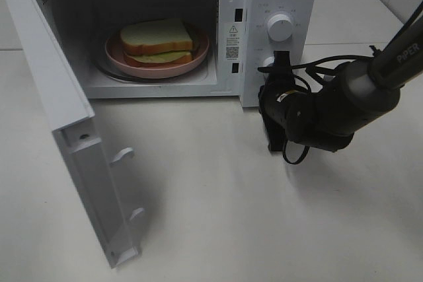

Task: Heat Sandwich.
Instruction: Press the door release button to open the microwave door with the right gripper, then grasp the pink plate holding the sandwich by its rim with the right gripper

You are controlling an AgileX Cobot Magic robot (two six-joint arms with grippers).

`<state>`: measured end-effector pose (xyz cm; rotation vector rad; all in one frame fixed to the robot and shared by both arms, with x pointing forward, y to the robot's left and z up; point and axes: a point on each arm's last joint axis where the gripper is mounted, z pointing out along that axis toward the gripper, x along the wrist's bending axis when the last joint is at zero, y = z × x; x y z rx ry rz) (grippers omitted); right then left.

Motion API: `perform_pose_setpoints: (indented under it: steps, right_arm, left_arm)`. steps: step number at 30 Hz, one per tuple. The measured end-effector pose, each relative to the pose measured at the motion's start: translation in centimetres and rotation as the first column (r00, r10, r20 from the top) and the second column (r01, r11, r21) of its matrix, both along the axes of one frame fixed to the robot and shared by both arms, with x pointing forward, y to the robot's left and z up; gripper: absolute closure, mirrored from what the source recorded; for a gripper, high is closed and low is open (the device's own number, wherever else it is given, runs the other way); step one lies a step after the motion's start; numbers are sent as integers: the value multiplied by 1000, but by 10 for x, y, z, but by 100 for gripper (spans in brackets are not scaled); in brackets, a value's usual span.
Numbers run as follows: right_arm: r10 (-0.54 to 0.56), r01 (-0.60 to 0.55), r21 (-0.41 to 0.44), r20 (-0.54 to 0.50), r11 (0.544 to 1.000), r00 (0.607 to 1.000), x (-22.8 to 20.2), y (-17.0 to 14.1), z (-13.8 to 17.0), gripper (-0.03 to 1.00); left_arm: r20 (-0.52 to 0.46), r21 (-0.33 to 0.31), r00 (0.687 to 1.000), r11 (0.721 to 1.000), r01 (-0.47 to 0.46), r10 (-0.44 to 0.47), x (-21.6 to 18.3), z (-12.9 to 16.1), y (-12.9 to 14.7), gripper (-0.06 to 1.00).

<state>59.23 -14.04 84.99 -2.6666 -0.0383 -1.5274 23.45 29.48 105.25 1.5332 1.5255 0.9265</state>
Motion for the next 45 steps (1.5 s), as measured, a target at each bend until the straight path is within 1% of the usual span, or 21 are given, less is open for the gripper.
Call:
perform_pose_setpoints:
  steps: [6, 9, 10, 13, 19, 24, 33, 38, 43, 45]
  right_arm:
    - [29, -29, -7, -4, 1000, 1000, -2, -3, 3, 96]
    - [44, -45, 28, 17, 999, 999, -6, -6, 4, 96]
    - [44, -45, 28, 17, 999, 999, -6, -6, 4, 96]
    - [61, -61, 67, 5, 996, 998, -14, -7, 1, 96]
    - [91, -90, 69, -3, 993, 996, -26, -3, -2, 96]
    - [102, -101, 71, -1, 992, 995, -38, -3, 6, 96]
    - [112, -112, 61, -2, 992, 994, -59, -12, 22, 96]
    - [130, -128, 44, -24, 991, 991, -73, -18, 34, 96]
    - [173, -173, 13, -50, 985, 984, -82, -21, 50, 95]
    - [213, -214, -14, -67, 977, 975, -86, -21, 60, 95]
  left_arm:
    - [0, 0, 1000, 1000, 0, 0, 0, 0, 0, -3]
    - [0, 0, 1000, 1000, 0, 0, 0, 0, 0, -3]
    - [0, 0, 1000, 1000, 0, 0, 0, 0, 0, -3]
    - [0, 0, 1000, 1000, 0, 0, 0, 0, 0, -3]
    - [0, 0, 1000, 1000, 0, 0, 0, 0, 0, -3]
    - [0, 0, 1000, 1000, 0, 0, 0, 0, 0, -3]
    - [0, 0, 1000, 1000, 0, 0, 0, 0, 0, -3]
    - [0, 0, 1000, 1000, 0, 0, 0, 0, 0, -3]
    - [0, 0, 1000, 1000, 0, 0, 0, 0, 0, -3]
    - [0, 0, 1000, 1000, 0, 0, 0, 0, 0, -3]
